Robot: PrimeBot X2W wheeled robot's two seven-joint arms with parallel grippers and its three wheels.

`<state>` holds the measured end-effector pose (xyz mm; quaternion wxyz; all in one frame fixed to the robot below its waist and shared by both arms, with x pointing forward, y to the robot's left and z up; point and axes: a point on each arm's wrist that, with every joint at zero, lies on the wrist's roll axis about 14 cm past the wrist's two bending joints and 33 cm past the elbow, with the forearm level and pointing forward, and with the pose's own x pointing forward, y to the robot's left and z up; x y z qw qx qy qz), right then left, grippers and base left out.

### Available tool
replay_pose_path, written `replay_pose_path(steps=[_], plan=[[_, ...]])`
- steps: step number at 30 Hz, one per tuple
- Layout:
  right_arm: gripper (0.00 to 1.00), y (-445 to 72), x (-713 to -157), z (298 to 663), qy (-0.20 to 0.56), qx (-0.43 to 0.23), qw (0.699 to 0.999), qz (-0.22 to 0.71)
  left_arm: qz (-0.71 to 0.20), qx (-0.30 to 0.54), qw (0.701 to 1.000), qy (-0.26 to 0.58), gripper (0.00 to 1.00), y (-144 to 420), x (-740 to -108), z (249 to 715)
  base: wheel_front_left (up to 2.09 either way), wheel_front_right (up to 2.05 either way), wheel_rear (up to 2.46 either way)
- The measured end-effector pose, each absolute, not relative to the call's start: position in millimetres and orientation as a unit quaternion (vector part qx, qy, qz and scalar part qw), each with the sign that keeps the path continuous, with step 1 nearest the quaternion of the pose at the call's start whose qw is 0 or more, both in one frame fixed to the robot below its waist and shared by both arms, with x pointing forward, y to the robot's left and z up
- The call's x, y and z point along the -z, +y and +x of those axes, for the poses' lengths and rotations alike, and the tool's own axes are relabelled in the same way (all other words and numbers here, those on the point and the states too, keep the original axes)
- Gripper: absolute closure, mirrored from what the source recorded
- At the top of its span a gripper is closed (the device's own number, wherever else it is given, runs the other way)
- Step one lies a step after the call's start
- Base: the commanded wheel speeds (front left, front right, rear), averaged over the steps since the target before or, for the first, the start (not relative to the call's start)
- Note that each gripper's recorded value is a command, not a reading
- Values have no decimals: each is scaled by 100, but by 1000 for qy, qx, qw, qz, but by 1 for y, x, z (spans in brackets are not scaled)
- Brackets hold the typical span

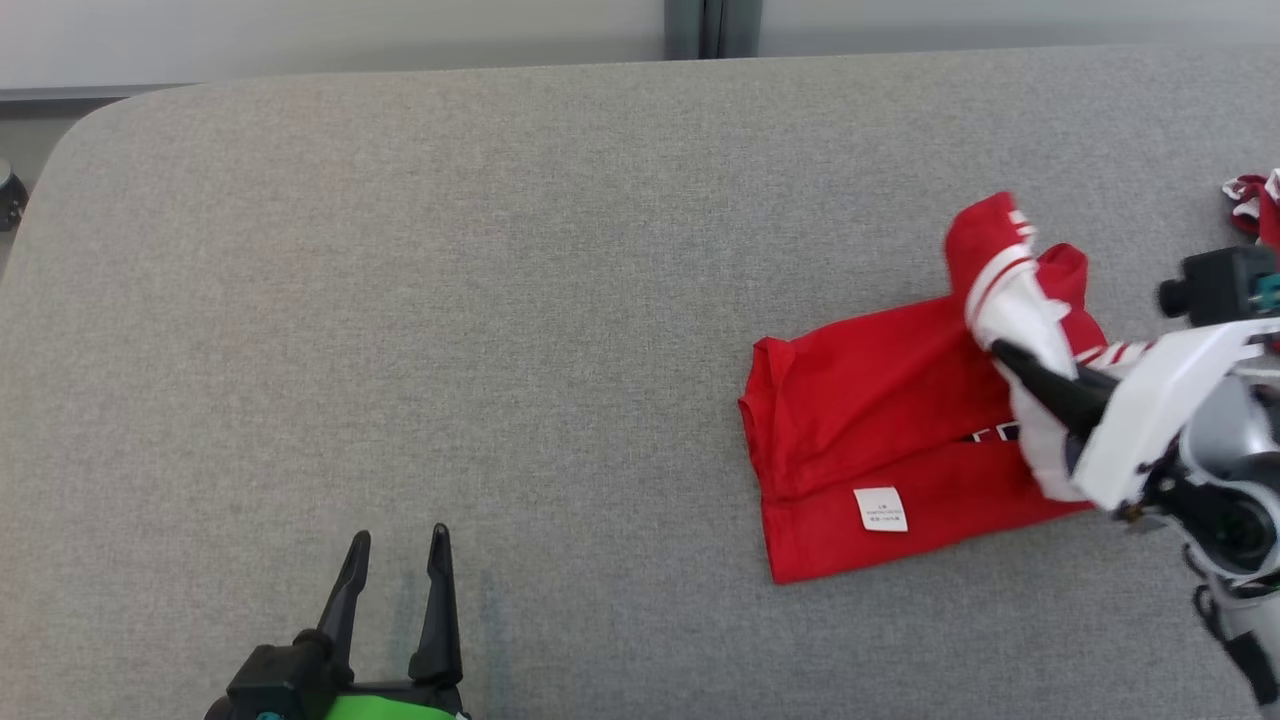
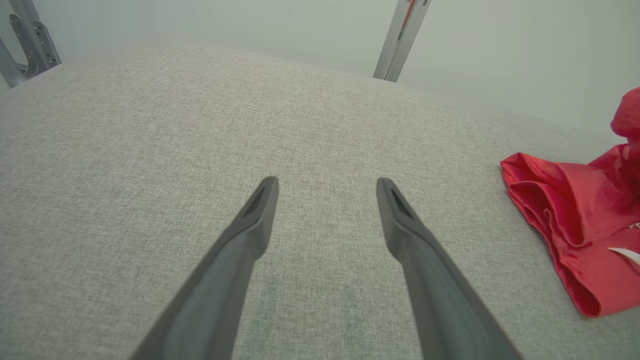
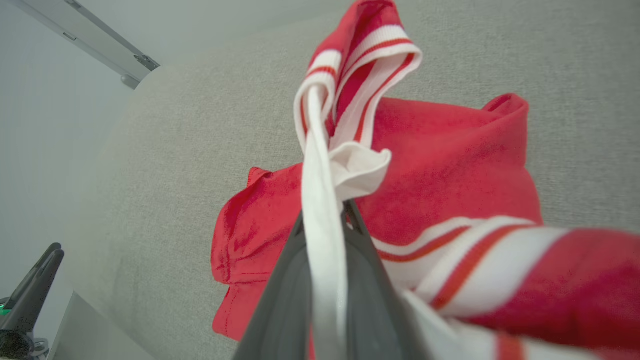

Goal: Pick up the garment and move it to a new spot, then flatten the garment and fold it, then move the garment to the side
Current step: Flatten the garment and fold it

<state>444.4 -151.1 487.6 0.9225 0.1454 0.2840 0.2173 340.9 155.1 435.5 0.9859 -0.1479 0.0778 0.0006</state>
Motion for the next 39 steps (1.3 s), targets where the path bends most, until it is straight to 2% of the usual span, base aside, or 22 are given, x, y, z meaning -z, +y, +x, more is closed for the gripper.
replay_pose_path(steps=[3,9,19,20,21,24,27,30,34,37,39], plan=[[100,-113,-474,432,301,-255,907,149,-137,3,988,73,0,155,-438,342,0,0,0],[100,-59,-457,416,300,-287,893,172,-135,0,989,66,0,157,-443,341,0,0,0],[99,-32,-442,407,303,-291,889,183,-137,3,989,64,0,153,-445,342,0,0,0],[71,-32,-442,407,303,-290,889,183,-137,3,988,65,0,153,-444,342,0,0,0],[0,-31,-442,407,298,-291,891,183,-137,3,988,66,0,153,-443,342,0,0,0],[0,-24,-450,409,278,-295,893,197,-137,5,988,68,0,151,-442,343,0,0,0],[0,-17,-477,415,223,-301,897,235,-137,6,988,68,0,151,-442,342,0,0,0],[0,-34,-492,418,175,-283,912,238,-135,7,989,64,0,151,-444,341,0,0,0],[0,-86,-506,423,87,-235,957,147,-128,13,990,56,0,151,-449,341,0,0,0],[0,-120,-511,420,33,-190,975,107,-123,12,991,46,0,154,-455,341,0,0,0],[0,-147,-509,414,8,-165,985,45,-118,14,992,38,0,155,-459,340,0,0,0]])
